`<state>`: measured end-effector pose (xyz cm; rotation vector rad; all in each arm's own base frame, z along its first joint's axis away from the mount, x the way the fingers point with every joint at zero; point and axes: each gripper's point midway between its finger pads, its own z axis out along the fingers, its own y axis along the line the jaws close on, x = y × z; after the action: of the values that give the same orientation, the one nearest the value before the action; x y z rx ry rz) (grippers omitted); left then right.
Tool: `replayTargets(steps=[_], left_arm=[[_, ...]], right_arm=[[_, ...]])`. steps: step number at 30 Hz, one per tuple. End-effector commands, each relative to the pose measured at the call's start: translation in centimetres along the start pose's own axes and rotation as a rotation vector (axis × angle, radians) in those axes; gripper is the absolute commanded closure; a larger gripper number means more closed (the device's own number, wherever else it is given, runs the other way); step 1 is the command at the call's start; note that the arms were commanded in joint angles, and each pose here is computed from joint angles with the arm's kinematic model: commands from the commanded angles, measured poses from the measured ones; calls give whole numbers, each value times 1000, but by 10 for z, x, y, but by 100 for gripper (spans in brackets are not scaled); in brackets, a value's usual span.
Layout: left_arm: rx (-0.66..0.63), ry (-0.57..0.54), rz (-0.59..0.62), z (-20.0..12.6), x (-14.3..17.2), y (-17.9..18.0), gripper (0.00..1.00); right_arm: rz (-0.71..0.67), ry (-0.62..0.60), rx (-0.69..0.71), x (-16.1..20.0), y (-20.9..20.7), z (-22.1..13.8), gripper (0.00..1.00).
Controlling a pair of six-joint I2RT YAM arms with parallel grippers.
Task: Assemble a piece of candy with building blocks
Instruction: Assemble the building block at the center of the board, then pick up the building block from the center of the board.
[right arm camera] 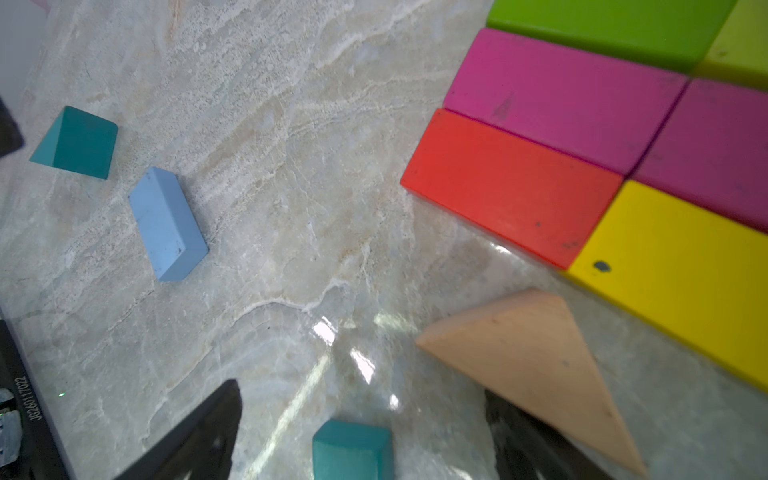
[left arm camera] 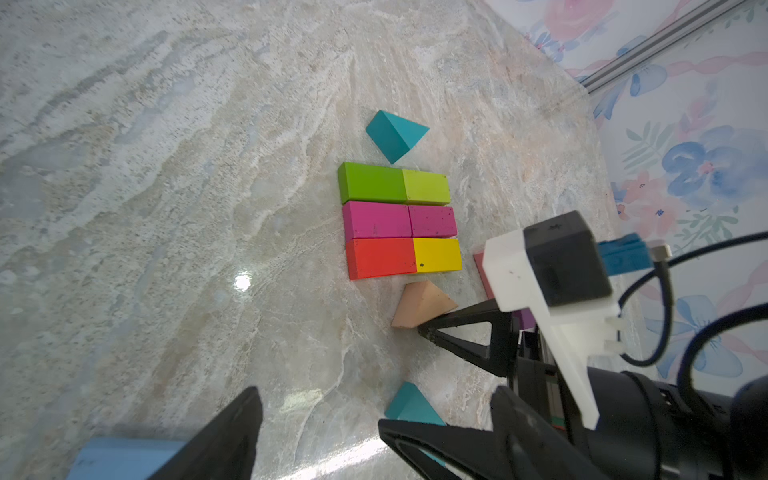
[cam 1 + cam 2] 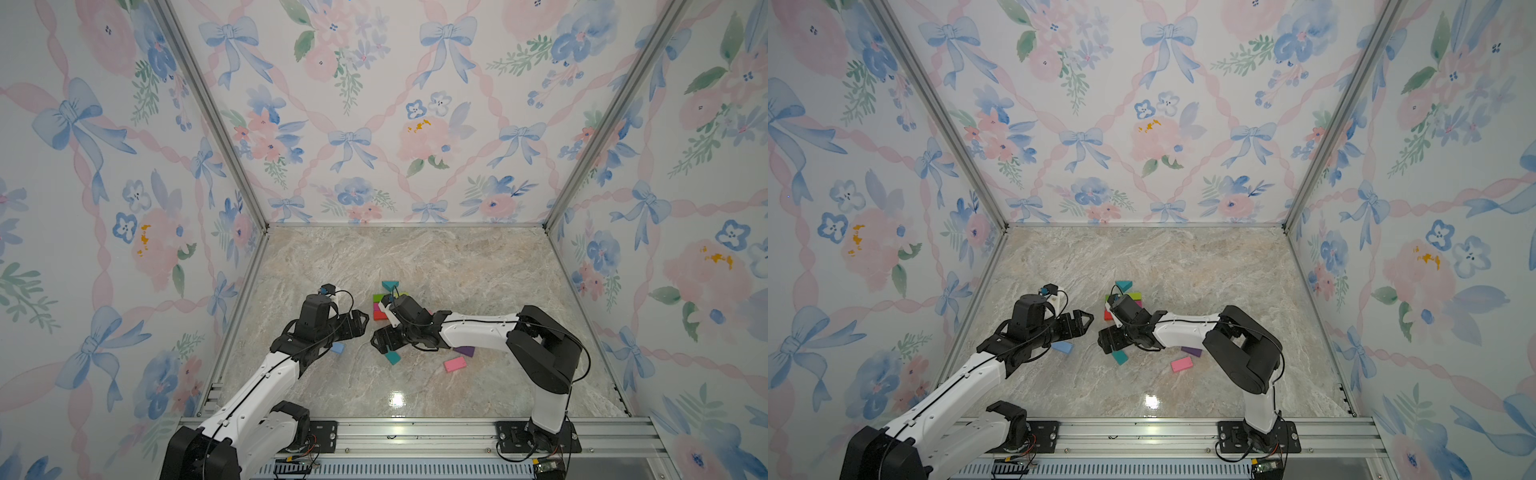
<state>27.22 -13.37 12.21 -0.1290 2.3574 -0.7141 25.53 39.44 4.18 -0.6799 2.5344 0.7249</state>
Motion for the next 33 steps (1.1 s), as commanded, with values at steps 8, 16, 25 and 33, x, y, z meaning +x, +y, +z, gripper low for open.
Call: replayTargets(steps=[8,16,25,33], left_arm=[[69,-12,78,-3,-12,-25,2],[161,80,232,8,13,-80,2],[142,98,264,17,19,-89,2],[128,116,263,22,23,-85,2]], right_arm=[[-21,1,152,5,-36,-99,6],[-5,173,336,15,-133,-122,5],[-61,288,317,9,-145,-82,8],[-126,387,345,8,-157,-60,24]])
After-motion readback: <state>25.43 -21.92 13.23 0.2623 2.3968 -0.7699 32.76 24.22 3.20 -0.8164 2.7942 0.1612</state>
